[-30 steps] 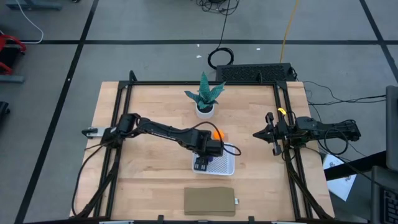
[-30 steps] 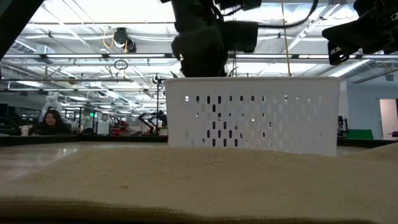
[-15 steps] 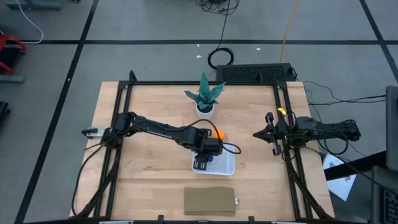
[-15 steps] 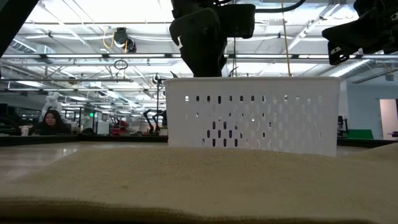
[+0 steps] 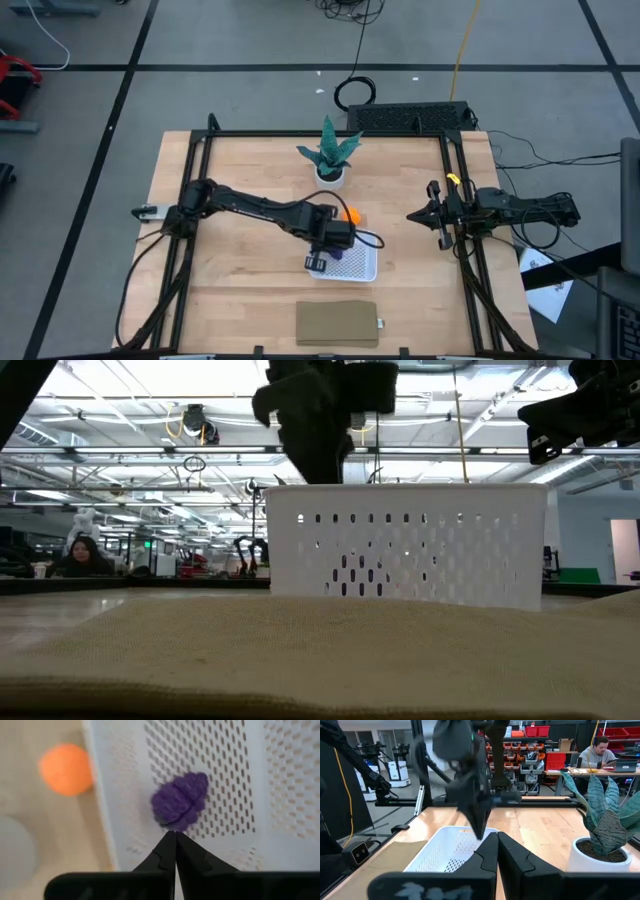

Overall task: Pick and placing Produce into tupperware
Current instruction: Put the orange into the white bin

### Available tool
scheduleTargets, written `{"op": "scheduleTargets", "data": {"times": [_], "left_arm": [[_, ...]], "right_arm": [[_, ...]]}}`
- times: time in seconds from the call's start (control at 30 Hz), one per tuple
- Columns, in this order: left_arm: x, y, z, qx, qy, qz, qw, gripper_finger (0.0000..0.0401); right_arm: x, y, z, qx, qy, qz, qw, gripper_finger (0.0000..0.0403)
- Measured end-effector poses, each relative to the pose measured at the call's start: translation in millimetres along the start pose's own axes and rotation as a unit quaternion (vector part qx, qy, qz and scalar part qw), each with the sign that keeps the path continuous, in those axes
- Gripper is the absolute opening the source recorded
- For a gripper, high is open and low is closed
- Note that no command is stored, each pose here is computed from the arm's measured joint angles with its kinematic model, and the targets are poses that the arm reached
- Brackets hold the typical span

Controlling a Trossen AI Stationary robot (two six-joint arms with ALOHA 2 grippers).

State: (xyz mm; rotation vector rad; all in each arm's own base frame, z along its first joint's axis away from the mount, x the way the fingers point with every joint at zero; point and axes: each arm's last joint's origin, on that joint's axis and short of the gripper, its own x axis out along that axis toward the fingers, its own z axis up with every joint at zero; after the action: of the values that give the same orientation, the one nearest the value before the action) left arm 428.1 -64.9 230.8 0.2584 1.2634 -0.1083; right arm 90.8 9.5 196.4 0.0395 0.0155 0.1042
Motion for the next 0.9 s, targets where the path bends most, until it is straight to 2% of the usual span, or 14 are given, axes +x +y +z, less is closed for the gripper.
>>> {"op": "scheduleTargets", "data": {"times": [0.3, 0.43, 0.9], "left_arm": [[-73.0, 10.9, -8.4, -0.01, -0.075, 0.061, 0.995, 0.0001], [-97.6, 15.7, -17.2, -0.021, -0.084, 0.099, 0.991, 0.0001], [-155.3, 29.6, -46.3, -0.047, -0.116, 0.109, 0.986, 0.0]], "right_arm": [[0.3, 0.0, -0.4, 0.0, 0.002, 0.0, 1.0, 0.0], [0.3, 0.0, -0.4, 0.0, 0.002, 0.0, 1.0, 0.0], [0.3, 0.0, -0.4, 0.0, 0.002, 0.0, 1.0, 0.0]]}}
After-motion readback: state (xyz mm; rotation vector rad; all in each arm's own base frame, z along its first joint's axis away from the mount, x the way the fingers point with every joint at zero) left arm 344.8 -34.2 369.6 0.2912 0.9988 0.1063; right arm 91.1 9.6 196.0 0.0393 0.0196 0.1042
